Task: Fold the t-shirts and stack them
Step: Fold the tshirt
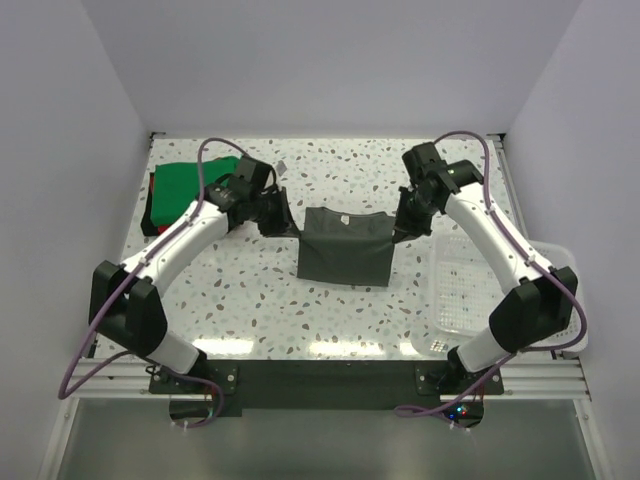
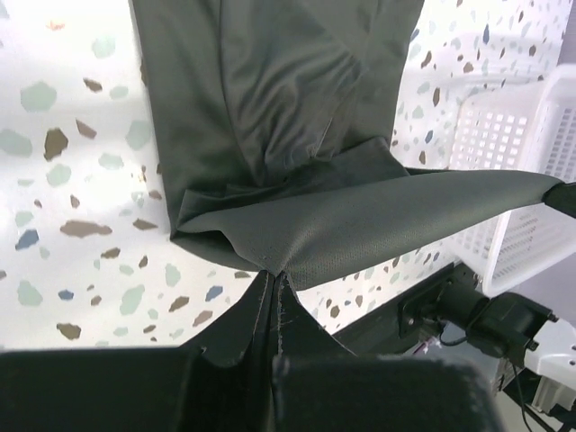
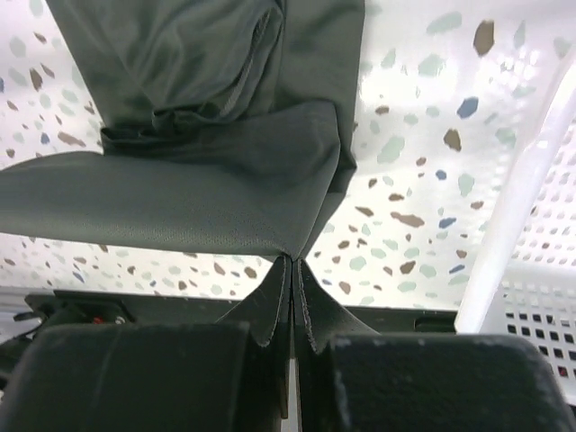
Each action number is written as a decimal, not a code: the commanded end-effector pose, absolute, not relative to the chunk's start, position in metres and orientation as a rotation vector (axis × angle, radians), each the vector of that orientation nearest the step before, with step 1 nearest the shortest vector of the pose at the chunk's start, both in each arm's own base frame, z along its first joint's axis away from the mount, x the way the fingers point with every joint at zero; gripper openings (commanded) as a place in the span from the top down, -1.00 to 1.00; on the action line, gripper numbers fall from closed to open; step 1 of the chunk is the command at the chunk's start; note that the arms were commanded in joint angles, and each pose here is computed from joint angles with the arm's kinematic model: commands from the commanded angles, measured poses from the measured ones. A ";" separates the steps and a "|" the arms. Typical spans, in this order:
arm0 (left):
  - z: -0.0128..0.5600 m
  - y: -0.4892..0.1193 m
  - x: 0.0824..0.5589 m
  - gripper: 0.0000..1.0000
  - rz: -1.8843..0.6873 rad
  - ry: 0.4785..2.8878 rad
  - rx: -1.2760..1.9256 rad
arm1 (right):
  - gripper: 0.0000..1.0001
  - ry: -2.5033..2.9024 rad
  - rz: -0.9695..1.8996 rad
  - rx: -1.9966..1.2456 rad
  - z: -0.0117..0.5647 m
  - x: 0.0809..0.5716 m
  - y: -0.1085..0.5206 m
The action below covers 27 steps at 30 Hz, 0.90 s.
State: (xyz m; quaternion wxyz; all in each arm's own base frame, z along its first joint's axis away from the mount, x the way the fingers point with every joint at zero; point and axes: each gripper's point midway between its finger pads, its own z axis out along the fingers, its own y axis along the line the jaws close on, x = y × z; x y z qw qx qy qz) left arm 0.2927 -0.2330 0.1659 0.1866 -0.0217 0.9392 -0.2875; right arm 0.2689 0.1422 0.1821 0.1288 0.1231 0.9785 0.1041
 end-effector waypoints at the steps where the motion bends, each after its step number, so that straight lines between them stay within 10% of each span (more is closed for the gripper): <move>1: 0.189 -0.239 0.327 1.00 -0.860 2.526 -0.015 | 1.00 2.731 0.279 0.390 0.198 0.304 0.137; 27: 0.134 -0.246 0.460 1.00 -0.929 2.519 -0.111 | 1.00 2.727 0.240 0.472 0.155 0.427 0.113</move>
